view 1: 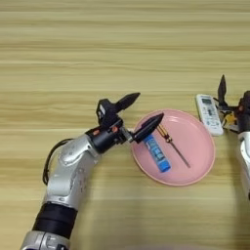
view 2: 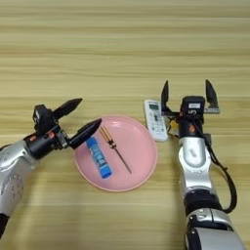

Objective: Move the objects on the table

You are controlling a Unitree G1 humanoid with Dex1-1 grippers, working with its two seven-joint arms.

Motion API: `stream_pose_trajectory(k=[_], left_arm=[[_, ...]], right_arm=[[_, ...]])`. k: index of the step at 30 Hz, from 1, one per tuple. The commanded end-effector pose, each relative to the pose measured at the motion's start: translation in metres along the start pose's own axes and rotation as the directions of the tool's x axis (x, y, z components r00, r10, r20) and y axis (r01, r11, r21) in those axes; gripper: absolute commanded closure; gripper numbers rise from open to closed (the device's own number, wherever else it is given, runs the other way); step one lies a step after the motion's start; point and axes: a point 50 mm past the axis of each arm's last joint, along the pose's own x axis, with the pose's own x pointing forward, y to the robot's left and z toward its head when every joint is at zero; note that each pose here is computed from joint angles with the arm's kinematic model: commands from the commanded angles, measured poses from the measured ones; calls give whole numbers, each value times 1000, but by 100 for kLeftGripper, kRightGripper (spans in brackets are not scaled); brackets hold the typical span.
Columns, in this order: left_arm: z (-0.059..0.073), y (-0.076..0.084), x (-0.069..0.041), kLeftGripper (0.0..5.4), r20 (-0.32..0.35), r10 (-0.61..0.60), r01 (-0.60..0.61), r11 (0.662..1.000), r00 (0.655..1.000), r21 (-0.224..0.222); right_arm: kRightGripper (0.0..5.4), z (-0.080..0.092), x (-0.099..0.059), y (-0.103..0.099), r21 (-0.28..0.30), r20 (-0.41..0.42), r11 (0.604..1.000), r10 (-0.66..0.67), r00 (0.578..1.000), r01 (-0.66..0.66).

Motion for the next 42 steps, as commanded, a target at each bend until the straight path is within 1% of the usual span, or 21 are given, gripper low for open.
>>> stream_pose_trajectory(k=[1, 4, 6, 8, 11, 14, 16, 18, 20, 22, 23, 24, 26, 28, 31, 33, 35, 37, 38, 40, 42], left_arm=[[9, 10, 0, 4, 40, 69, -73, 991, 997, 108], [13, 17, 0, 4, 82, 129, -141, 976, 988, 164], [15, 23, -1, 4, 109, 178, -198, 957, 978, 210], [17, 31, -3, 4, 131, 243, -271, 921, 961, 279], [17, 39, -5, 4, 155, 307, -343, 875, 939, 342], [18, 44, -7, 4, 178, 341, -385, 829, 923, 405], [19, 48, -8, 4, 197, 362, -412, 797, 911, 441], [19, 51, -9, 4, 211, 383, -437, 776, 899, 456], [19, 54, -10, 4, 220, 401, -456, 749, 889, 481], [18, 59, -14, 4, 223, 440, -491, 723, 870, 485], [18, 61, -16, 4, 226, 456, -505, 705, 861, 498], [17, 63, -18, 4, 228, 471, -517, 694, 852, 501], [16, 66, -22, 4, 232, 495, -540, 680, 837, 496], [16, 69, -25, 4, 243, 519, -565, 662, 820, 492], [15, 72, -29, 4, 253, 552, -598, 644, 795, 477], [14, 73, -32, 4, 263, 575, -626, 636, 775, 451], [13, 72, -34, 4, 270, 583, -638, 637, 766, 434], [11, 71, -35, 4, 272, 584, -640, 638, 765, 428], [11, 70, -36, 4, 273, 583, -639, 639, 765, 428], [10, 70, -37, 4, 273, 580, -636, 642, 768, 428], [10, 69, -38, 4, 273, 578, -635, 644, 769, 427]], right_arm=[[0, 9, 8, 3, -2, 53, 1000, 25, 998, -25], [0, 11, 9, 5, -3, 64, 999, 41, 997, -41], [0, 13, 9, 6, -3, 70, 999, 53, 996, -52], [0, 15, 10, 8, 0, 79, 998, 69, 994, -69], [0, 19, 10, 11, 2, 96, 995, 94, 991, -95], [0, 22, 10, 14, 4, 110, 993, 118, 987, -119], [0, 24, 10, 16, 6, 118, 991, 132, 984, -134], [0, 27, 10, 18, 12, 126, 989, 147, 981, -149], [0, 29, 10, 20, 11, 136, 985, 167, 976, -170], [0, 32, 7, 25, -1, 145, 978, 206, 968, -208], [0, 33, 6, 27, 0, 148, 973, 228, 963, -230], [0, 34, 4, 29, 3, 149, 968, 246, 958, -249], [0, 37, 2, 33, 10, 153, 959, 280, 948, -285], [0, 42, 0, 38, 23, 161, 941, 330, 930, -338], [0, 49, -4, 46, 64, 166, 905, 405, 899, -420], [0, 54, -10, 54, 86, 155, 860, 487, 860, -503], [0, 57, -17, 60, 122, 136, 805, 566, 813, -581], [0, 59, -22, 64, 162, 118, 756, 623, 773, -634], [0, 60, -26, 67, 177, 107, 726, 657, 746, -665], [0, 61, -32, 71, 194, 89, 676, 710, 699, -711], [0, 63, -39, 76, 223, 75, 620, 759, 647, -752]])
